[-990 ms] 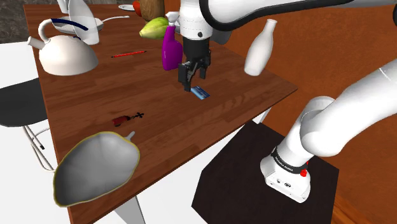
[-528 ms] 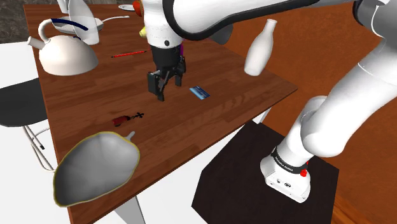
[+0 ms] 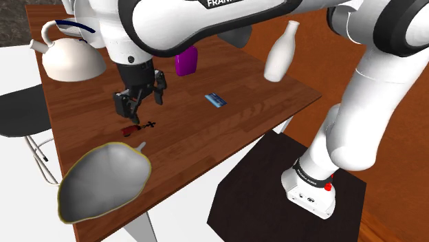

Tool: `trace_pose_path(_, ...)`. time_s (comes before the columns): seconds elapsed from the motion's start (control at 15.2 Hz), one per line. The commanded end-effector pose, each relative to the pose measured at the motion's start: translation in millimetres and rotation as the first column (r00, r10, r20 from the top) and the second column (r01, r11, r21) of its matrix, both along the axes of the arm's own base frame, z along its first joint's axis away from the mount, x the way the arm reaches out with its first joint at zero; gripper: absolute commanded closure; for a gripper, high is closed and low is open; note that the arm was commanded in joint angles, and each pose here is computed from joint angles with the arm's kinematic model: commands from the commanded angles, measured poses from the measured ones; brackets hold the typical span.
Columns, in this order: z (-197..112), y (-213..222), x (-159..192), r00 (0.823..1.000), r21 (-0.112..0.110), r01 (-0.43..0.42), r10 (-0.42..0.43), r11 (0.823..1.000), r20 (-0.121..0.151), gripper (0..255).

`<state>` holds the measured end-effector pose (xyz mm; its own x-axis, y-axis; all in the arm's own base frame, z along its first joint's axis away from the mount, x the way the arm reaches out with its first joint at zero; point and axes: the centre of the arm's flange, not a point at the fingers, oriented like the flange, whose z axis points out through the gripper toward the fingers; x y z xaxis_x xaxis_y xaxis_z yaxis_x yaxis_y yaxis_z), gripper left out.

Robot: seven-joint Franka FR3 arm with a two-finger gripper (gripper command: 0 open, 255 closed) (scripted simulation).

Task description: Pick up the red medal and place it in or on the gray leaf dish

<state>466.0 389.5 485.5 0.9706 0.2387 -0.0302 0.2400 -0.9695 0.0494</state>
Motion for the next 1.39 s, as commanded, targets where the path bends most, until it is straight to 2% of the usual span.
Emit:
trace_pose_path(0.0, -5.4, 23.0, 8.8, 1.000, 0.004, -0.012, 0.012, 1.000, 0.004, 0)
trace_pose_path(0.2, -10.1, 55.0, 17.6, 1.000, 0.009, -0.030, 0.030, 1.000, 0.009, 0)
trace_pose_path(0.73, -50.1, 53.1, 17.2, 1.000, 0.009, -0.030, 0.030, 1.000, 0.009, 0)
trace_pose_path(1.19, -50.0, 53.1, 17.3, 1.000, 0.009, -0.030, 0.030, 1.000, 0.009, 0)
trace_pose_path(1.25, -50.0, 53.1, 17.3, 1.000, 0.009, -0.030, 0.030, 1.000, 0.009, 255)
trace_pose_path(1.32, -50.0, 53.1, 17.3, 1.000, 0.009, -0.030, 0.030, 1.000, 0.009, 255)
